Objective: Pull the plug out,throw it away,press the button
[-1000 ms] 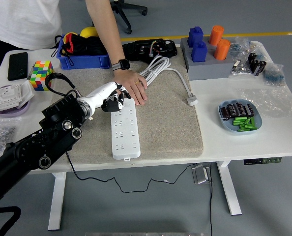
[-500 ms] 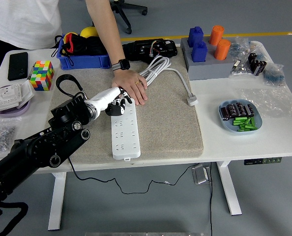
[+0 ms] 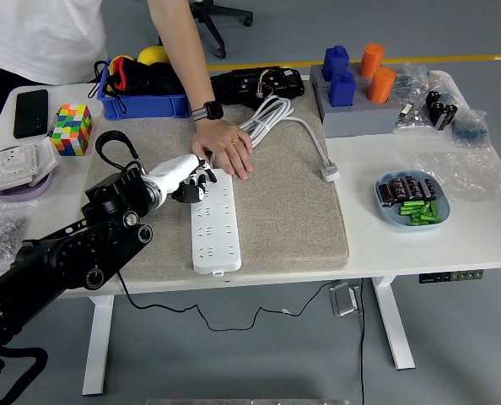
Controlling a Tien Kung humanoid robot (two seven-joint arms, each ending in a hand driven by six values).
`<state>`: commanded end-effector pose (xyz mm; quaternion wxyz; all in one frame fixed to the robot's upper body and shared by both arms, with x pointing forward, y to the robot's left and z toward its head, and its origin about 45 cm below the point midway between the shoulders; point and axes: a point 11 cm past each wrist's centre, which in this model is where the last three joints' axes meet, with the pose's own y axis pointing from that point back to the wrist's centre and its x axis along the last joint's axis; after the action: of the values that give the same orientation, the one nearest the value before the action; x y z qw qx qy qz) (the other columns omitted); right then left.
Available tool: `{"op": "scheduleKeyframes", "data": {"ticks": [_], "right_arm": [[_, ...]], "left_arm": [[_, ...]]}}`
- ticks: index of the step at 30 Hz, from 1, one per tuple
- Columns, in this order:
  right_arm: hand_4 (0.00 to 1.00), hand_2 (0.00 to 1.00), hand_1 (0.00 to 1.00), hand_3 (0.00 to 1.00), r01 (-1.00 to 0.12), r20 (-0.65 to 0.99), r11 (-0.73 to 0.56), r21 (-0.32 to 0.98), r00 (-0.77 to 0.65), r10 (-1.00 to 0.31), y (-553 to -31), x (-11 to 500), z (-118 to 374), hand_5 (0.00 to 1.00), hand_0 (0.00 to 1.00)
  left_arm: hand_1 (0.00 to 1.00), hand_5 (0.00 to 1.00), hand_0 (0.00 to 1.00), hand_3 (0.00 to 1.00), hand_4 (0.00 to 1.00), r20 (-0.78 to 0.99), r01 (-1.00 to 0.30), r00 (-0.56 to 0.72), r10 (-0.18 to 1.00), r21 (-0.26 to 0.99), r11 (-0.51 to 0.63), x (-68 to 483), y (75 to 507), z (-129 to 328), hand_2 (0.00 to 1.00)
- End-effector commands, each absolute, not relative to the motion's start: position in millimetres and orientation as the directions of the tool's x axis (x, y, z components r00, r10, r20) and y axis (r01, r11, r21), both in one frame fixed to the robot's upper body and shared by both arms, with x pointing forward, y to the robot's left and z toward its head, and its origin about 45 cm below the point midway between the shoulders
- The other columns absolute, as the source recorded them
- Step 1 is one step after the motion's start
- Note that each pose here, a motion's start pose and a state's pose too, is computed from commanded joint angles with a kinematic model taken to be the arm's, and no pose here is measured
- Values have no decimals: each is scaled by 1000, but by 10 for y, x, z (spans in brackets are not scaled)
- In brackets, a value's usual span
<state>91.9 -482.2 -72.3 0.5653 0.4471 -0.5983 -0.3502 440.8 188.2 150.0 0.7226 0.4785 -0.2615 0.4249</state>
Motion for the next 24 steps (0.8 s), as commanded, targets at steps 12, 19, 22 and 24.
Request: {"op": "scheduleKeyframes", "data": {"ticks": [12,19,22,24], "right_arm": [[776,709,700,723,-138,363,356,924,35,-931,-4824,912,-724,633,749],[776,709,700,723,-142,361,353,925,36,-932,-4810,930,-725,633,749],[775,709,701,723,-141,361,353,925,35,-932,-4814,926,-725,632,749],[775,709,701,723,-138,362,355,925,35,-931,-4820,913,-725,632,749]], "left_arm": [[36,2,68,649,3,790,-873,488,371,448,194,4420,1866,1544,126],[36,2,68,646,3,793,-869,494,355,465,171,4424,1904,1493,126],[34,2,67,646,2,794,-864,502,343,477,163,4414,1932,1454,126],[34,2,67,646,2,797,-863,505,331,480,159,4412,1939,1441,126]]}}
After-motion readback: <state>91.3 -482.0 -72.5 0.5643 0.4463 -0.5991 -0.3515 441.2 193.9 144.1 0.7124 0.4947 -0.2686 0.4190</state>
